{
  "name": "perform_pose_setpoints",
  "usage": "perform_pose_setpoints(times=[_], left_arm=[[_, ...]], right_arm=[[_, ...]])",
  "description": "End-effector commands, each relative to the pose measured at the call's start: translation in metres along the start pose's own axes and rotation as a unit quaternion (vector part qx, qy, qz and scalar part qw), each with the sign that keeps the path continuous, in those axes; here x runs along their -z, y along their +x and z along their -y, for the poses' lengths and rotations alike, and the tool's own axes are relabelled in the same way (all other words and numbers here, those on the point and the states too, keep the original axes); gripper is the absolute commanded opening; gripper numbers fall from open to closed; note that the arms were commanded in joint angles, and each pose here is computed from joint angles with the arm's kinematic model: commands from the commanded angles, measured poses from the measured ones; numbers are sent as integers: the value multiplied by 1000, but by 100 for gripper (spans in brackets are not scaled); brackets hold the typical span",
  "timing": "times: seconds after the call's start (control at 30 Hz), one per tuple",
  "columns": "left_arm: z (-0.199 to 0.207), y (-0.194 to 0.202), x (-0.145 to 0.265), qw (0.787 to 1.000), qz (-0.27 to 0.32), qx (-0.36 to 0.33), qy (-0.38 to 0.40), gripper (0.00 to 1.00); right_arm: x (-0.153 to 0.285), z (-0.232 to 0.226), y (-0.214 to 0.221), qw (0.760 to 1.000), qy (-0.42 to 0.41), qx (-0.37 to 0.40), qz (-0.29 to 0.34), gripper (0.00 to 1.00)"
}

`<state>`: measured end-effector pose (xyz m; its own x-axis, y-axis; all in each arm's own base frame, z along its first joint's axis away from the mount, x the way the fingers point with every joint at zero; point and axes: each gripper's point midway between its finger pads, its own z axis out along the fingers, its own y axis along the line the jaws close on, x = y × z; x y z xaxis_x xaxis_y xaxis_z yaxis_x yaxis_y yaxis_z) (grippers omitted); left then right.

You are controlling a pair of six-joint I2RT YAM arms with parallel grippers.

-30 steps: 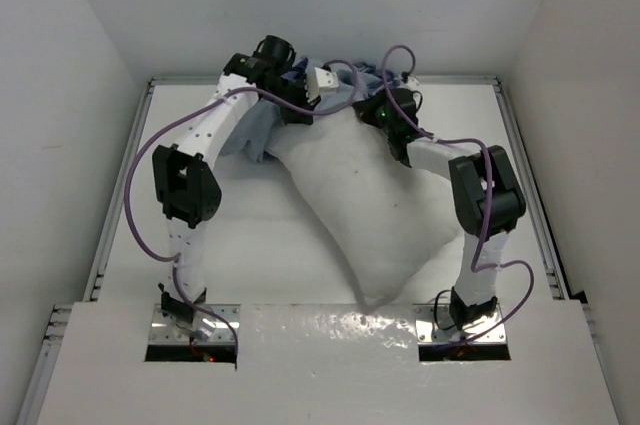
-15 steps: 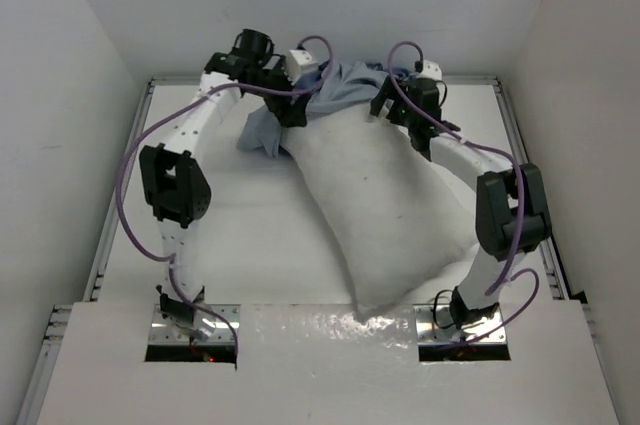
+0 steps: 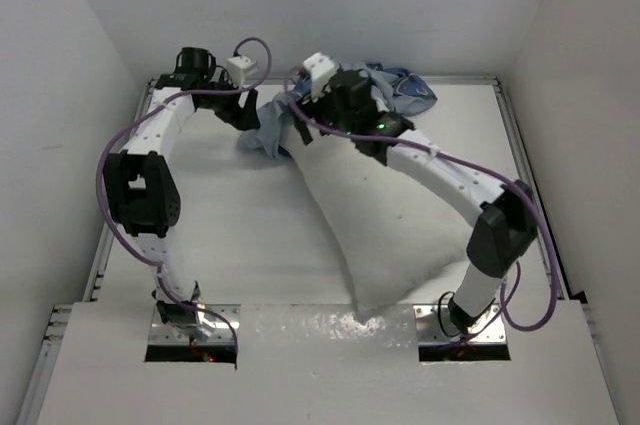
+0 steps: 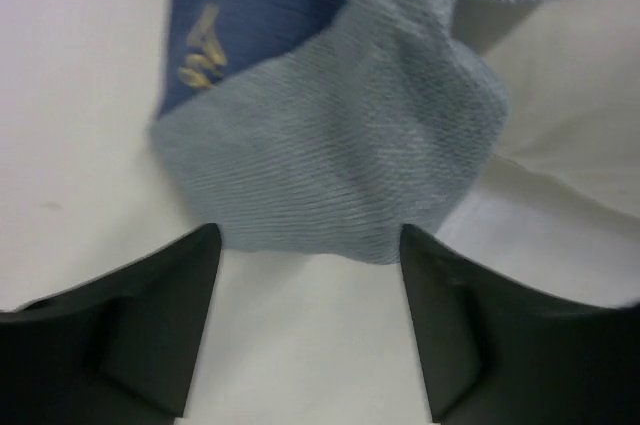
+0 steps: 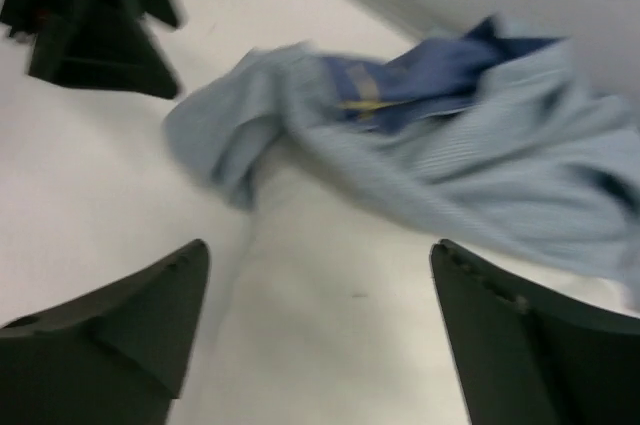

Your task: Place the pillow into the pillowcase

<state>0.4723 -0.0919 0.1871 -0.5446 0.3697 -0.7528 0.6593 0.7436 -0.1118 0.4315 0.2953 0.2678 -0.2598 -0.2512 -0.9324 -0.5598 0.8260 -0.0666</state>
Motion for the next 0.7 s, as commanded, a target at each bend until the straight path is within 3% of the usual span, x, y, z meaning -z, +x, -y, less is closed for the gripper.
perform_pose_setpoints(times=[0.0,0.07,0.17,0.27,0.33,0.37,0.4,0.43,0.47,0.5,0.53,0.63,0.67], left_arm=[[31,2,-12,994,18,-50,92,73],[39,7,-16,990,23,-66,122,86],[22,14,-35,994,24,-55,94,90],[8,16,-57,996,34,-23,74,90],[5,18,-72,995,48,-2,83,81],[7,20,-75,994,49,19,93,61],[13,24,-81,991,48,34,118,50],[16,26,-82,990,45,44,129,27],[19,30,-84,988,40,47,139,13],[23,32,-81,987,34,52,148,1],[25,30,-76,987,36,44,149,0],[41,24,-56,981,46,30,188,0],[49,20,-46,977,44,37,206,0]], right_arm=[[-17,-15,33,995,34,71,-63,99],[-33,-27,43,994,46,83,-57,99],[-59,-38,74,990,50,104,-76,99],[-77,-23,89,984,106,115,-85,99],[-87,-8,102,974,154,131,-100,99],[-91,-5,104,973,165,131,-98,99],[-96,-4,116,970,171,134,-107,94],[-98,-3,119,970,177,132,-105,86],[-101,-5,122,970,174,130,-107,67],[-106,-7,131,970,171,128,-115,35],[-108,-9,133,972,171,110,-116,0],[-115,-20,108,987,139,17,-77,0],[-114,-22,96,989,131,-51,-54,0]])
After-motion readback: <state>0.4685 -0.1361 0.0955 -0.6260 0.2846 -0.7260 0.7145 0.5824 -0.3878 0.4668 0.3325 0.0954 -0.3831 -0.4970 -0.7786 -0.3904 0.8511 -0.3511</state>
